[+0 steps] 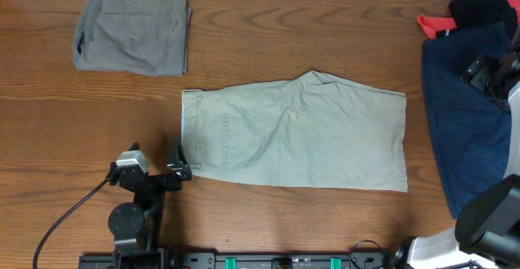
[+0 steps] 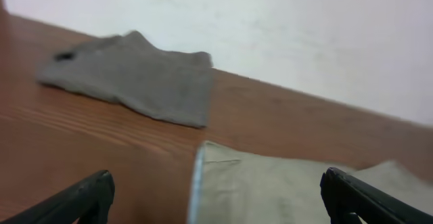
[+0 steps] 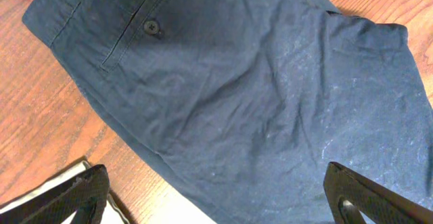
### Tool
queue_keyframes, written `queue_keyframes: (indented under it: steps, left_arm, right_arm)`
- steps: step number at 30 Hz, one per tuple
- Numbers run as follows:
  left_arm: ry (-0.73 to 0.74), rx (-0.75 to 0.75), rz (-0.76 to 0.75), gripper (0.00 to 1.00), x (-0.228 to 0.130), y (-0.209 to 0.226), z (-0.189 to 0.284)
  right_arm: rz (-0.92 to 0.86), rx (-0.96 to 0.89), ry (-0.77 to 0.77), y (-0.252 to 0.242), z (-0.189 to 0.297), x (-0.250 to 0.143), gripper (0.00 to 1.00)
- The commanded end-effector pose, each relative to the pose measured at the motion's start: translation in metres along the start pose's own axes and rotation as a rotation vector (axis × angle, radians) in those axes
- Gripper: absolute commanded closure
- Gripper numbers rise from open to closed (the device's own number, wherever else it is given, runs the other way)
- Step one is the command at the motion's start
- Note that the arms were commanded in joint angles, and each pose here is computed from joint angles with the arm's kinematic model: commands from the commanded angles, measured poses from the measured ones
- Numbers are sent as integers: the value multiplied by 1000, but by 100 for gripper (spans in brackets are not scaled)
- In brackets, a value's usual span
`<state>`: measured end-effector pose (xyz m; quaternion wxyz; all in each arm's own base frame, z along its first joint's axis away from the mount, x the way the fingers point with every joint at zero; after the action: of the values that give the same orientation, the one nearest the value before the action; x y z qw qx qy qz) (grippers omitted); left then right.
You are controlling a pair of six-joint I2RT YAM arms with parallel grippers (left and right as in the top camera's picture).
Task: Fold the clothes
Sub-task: 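Reach the left gripper to the shorts' left edge and grasp it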
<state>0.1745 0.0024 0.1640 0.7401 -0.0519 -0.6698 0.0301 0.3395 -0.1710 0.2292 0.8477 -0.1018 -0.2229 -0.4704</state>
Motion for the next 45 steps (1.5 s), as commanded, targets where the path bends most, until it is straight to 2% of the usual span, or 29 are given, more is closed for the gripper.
queue_keyframes:
  steps: [1, 3, 8, 13, 18, 25, 31, 35, 39, 45]
  left_arm:
    - [42, -56, 218, 2, -12, -5, -2]
    - [37, -63, 252, 2, -11, -6, -2]
    - [-43, -166, 230, 2, 14, -17, 3]
    - [-45, -138, 101, 2, 42, -18, 8]
    - [186, -46, 19, 2, 67, -14, -3]
    - [683, -29, -18, 2, 94, -10, -55]
    - [968, -50, -9, 2, 68, -2, -111]
    - [1089, -173, -2, 2, 31, -2, -137]
    - [1170, -175, 27, 2, 2, 10, -149]
    - [1217, -166, 36, 2, -18, 30, -154]
  right_arm:
    - [-24, -14, -13, -3, 0, 5, 1]
    - [-24, -14, -13, -3, 0, 5, 1]
    - [-24, -14, -13, -3, 0, 5, 1]
    - [-24, -14, -13, -3, 0, 5, 1]
    - [-24, -14, -13, -3, 0, 5, 1]
    - [-24, -14, -13, -3, 0, 5, 1]
    - [-24, -14, -13, -3, 0, 5, 1]
    - [-24, -14, -13, -3, 0, 5, 1]
    - [-24, -14, -13, -3, 0, 5, 1]
    - [-24, -14, -13, -3, 0, 5, 1]
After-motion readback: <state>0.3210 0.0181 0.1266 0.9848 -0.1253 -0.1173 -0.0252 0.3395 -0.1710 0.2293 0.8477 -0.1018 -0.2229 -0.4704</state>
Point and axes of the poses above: each gripper's point midway between its finger pads, its own z axis back along the fingers, its own y axis along the line the jaws close on, x = y × z, the point moved 7 cm from there along z, back along the fingers, and after that the axes turned 13 degrees about -z, right-handed, at the moved point
